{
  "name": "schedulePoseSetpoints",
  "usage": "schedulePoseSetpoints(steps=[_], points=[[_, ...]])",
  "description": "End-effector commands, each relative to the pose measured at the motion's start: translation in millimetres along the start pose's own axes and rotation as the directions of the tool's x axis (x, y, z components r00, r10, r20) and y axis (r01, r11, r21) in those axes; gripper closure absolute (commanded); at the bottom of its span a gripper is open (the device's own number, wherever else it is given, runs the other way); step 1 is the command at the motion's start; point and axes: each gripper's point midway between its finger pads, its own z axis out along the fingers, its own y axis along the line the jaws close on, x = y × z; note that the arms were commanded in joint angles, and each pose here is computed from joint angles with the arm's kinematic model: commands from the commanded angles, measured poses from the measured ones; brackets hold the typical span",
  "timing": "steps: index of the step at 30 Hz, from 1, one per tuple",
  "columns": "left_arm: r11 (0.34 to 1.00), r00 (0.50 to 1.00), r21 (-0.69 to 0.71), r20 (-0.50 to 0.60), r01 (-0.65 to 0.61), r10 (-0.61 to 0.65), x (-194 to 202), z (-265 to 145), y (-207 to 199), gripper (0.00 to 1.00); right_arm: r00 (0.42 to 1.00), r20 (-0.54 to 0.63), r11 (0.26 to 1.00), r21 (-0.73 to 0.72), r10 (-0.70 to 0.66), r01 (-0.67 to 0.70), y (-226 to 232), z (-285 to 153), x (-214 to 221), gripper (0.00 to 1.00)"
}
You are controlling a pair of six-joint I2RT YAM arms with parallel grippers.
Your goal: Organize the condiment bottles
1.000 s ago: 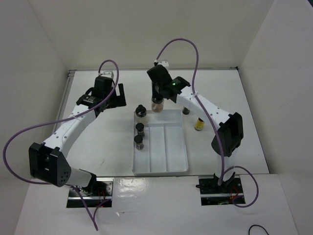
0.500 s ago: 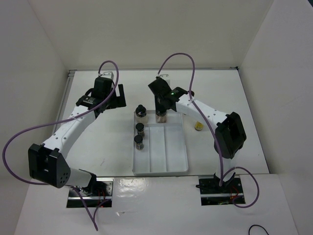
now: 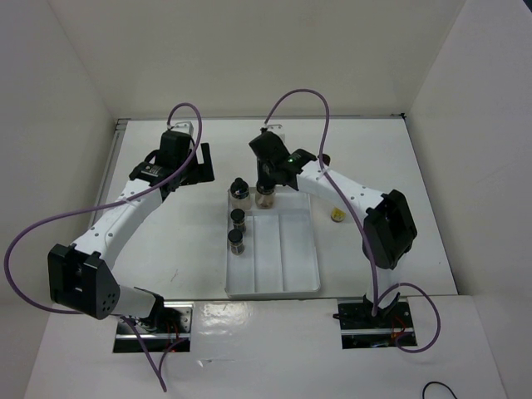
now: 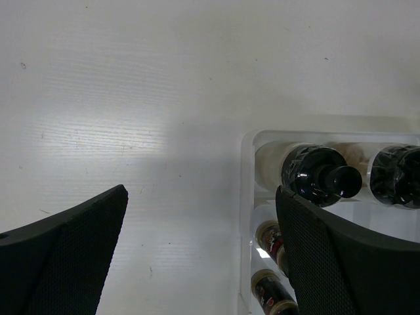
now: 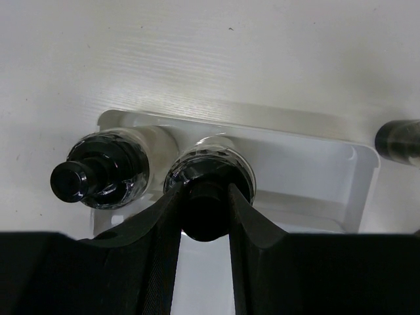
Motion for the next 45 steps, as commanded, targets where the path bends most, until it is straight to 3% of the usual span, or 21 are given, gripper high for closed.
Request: schedulePoseSetpoints(steps=[1, 2, 3, 5, 6, 7, 10, 19, 22, 26, 30, 45], points=[[1.0, 0.999, 0.009, 0.035, -0.006, 0.006, -7, 0, 0, 0.01, 0.999, 0.048, 0.999, -0.044, 0.026, -0.024, 17, 3, -13, 0.92], [1.0, 0.999, 0.009, 0.035, -0.006, 0.006, -7, 0, 0, 0.01, 0.999, 0.043, 0.998, -0.052, 0.026, -0.023, 19, 3, -12, 0.86], [1.0, 0.999, 0.009, 0.035, -0.006, 0.006, -7, 0, 0, 0.01, 0.999, 0.043, 0.998, -0.052, 0.026, -0.023, 19, 3, -12, 0.7], [1.0, 0.999, 0.009, 0.035, -0.006, 0.006, -7, 0, 0, 0.01, 0.999, 0.036, 0.999, -0.047, 0.022, -0.02, 17, 4, -8, 0.49], [1.0, 0.999, 0.009, 0.035, -0.006, 0.006, -7, 0, 0, 0.01, 0.999, 0.041, 0.999, -0.039, 0.022, -0.021, 16, 4, -9, 0.37], [1.0, 0.999, 0.012, 0.043, -0.005, 0.004, -9, -3, 0, 0.01, 0.999, 0.044, 0.999, -0.031, 0.033, -0.031, 13, 0, -11, 0.18], [1.0, 0.999, 0.005, 0.045, 0.001, -0.002, -10, -3, 3, 0.01, 0.994, 0.097, 0.999, -0.022, 0.05, -0.048, 9, -21, -33, 0.03], [1.0, 0.999, 0.025, 0.047, 0.002, -0.003, -9, -4, 0, 0.01, 0.937, 0.343, 0.994, 0.062, 0.062, -0.088, -39, -126, -110, 0.01], [0.998, 0.999, 0.06, 0.044, -0.007, 0.005, -9, -7, -5, 0.01, 0.929, 0.364, 0.987, 0.111, 0.068, -0.116, -76, -135, -115, 0.01], [0.996, 1.0, 0.085, 0.017, -0.022, 0.021, -3, -3, -9, 0.01, 0.927, 0.356, 0.963, 0.189, 0.115, -0.192, -144, -122, -112, 0.01], [0.992, 0.999, 0.121, 0.005, -0.032, 0.031, -1, -1, -16, 0.01, 0.948, 0.293, 0.966, 0.182, 0.125, -0.183, -169, -98, -89, 0.01], [0.99, 0.999, 0.131, -0.027, -0.042, 0.046, 7, 7, -18, 0.01, 0.989, 0.137, 0.978, 0.192, 0.059, -0.085, -164, -21, -54, 0.01]])
